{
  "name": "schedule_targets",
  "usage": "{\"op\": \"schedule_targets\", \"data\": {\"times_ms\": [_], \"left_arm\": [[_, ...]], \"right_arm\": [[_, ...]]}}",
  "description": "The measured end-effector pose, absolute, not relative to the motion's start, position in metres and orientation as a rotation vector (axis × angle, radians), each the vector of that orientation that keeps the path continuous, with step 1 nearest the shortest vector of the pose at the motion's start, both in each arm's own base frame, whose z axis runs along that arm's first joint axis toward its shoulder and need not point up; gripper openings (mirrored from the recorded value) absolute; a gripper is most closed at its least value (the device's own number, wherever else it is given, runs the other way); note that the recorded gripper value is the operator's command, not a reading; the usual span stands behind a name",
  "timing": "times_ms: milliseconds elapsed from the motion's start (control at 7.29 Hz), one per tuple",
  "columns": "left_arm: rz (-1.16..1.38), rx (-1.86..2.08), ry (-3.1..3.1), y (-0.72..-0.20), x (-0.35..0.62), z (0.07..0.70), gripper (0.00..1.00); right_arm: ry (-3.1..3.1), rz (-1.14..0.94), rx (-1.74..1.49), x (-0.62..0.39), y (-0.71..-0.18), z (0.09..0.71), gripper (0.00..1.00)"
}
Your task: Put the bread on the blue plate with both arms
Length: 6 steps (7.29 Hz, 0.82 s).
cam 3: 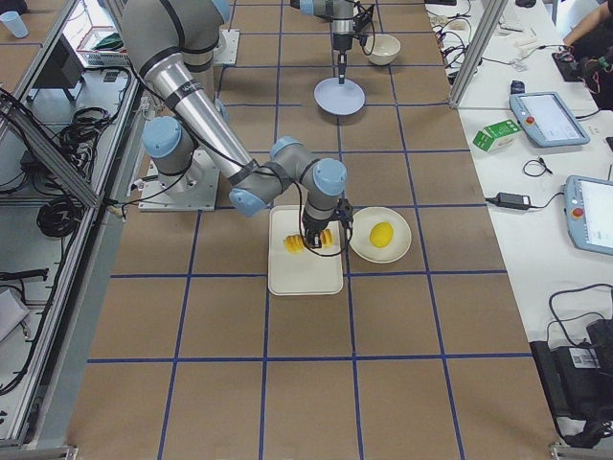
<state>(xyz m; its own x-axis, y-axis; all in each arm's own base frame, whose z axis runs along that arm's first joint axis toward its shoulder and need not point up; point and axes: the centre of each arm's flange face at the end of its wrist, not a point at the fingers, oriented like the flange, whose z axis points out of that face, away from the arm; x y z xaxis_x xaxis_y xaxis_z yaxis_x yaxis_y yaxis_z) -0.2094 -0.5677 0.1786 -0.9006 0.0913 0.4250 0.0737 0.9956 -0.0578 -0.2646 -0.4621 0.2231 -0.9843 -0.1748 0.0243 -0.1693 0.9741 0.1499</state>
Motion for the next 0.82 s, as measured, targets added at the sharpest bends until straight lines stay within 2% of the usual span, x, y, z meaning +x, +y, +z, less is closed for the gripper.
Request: {"op": "schedule_targets", "data": {"times_ms": [137, 274, 823], "left_arm": [[0.044, -0.119, -2.696, -0.565, -0.211, 0.174, 0.78], [0.036, -0.121, -2.697, -0.563, -0.212, 0.172, 1.00], [0.129, -0.136, -2.721, -0.576, -0.210, 0.204, 1.00]], "right_arm": [[-3.088, -0.217, 0.266, -0.264, -0.464, 0.224, 0.00], [-3.092, -0.207, 0.263, -0.263, -0.464, 0.225, 0.00], [-3.084, -0.161, 0.217, -0.215, -0.477, 0.262, 0.00]]}}
